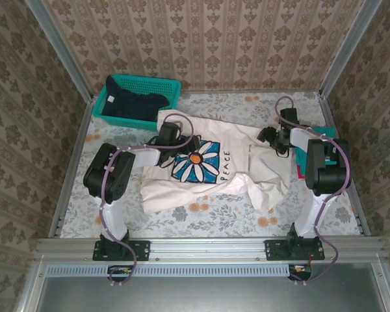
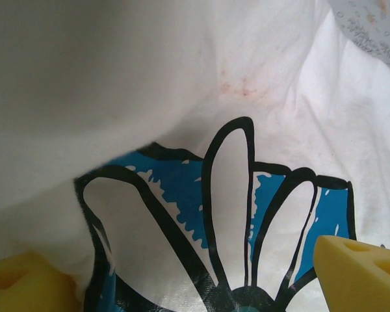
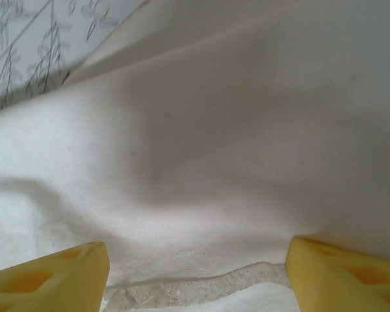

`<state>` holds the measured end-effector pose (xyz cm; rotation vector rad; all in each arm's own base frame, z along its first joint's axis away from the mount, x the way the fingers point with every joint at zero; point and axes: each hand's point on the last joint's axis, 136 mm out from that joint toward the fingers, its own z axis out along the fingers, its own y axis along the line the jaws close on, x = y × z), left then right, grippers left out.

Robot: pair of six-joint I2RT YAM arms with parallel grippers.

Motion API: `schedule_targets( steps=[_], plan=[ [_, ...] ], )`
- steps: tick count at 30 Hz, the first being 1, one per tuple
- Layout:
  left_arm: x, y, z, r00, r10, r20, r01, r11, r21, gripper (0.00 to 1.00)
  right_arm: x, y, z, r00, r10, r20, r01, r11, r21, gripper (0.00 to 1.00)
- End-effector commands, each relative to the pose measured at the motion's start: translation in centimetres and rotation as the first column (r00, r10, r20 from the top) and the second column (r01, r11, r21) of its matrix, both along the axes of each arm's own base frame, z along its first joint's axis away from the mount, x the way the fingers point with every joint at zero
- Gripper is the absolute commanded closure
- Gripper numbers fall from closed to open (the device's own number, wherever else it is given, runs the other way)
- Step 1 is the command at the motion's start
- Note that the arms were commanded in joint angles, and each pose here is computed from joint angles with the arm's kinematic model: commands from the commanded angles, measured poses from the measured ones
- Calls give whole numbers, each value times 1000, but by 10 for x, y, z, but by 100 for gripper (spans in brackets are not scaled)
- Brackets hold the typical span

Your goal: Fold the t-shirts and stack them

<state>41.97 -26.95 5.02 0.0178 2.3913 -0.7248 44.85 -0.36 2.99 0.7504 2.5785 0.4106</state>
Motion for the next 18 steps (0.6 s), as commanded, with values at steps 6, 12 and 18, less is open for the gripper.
schedule_targets(
  steps=[6, 12, 18],
  plan=[
    [15, -39, 10, 999, -51, -17, 50, 997, -57, 11, 6, -45, -23, 991, -106, -82, 111, 992, 63, 25],
    [32, -51, 23, 998, -67, 11, 67, 996, -56, 11, 29, -50, -9, 994, -104, -23, 106, 989, 104, 23],
    [51, -47, 65, 987, -98, 129, 94, 995, 35, 10, 29, -35, 32, 992, -58, 110, 46, 993, 110, 23]
  ],
)
